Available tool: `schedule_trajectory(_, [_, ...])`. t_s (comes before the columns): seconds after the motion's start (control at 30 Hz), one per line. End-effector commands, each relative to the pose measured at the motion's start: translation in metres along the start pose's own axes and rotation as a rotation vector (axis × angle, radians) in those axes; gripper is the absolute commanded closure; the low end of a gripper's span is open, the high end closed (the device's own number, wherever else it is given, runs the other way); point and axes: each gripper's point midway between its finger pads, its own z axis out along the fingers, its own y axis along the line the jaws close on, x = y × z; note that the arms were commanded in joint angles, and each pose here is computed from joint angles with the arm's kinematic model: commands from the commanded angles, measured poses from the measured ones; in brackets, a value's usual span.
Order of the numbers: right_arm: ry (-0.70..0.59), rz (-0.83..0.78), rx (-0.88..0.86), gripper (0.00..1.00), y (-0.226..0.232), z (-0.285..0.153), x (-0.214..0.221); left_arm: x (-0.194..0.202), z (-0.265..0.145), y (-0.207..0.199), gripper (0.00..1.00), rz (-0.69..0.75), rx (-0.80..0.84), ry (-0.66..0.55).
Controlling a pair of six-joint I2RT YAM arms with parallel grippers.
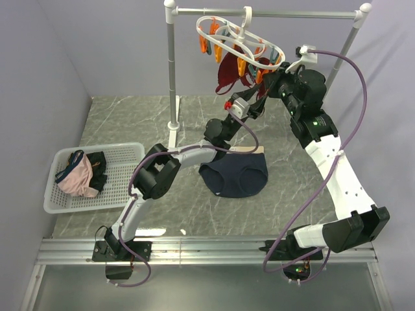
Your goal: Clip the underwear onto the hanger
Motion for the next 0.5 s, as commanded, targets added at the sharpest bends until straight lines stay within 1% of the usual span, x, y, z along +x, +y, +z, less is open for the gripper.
schedule_trajectory(0.0, [-0.092,-0.031,-0.07,1.0,0.017,-0.013,-0.032,-0.073,0.015,0.009,0.54,-0.063,-0.002,-0.194])
schedule_trajectory(0.1, [-0.093,-0.044,-0.068,1.0,0.016,-0.014,-0.032,-0.076,0.015,0.012,0.52,-0.106,0.001,-0.197])
schedule_trajectory(0.27, [-0.083,-0.055,-0.065,1.0,0.015,-0.016,-0.032,-0.078,0.017,0.014,0.56,-0.085,-0.009,-0.199])
schedule_trajectory(0.3, [-0.083,-0.059,-0.065,1.0,0.015,-0.017,-0.032,-0.079,0.018,0.015,0.56,-0.084,-0.01,-0.199])
schedule_trajectory(0.33, [-0.084,-0.061,-0.063,1.0,0.014,-0.018,-0.033,-0.081,0.019,0.018,0.57,-0.049,-0.017,-0.205])
schedule_trajectory(0.47, [-0.077,-0.075,-0.059,1.0,0.014,-0.021,-0.033,-0.082,0.02,0.02,0.57,-0.043,-0.027,-0.212])
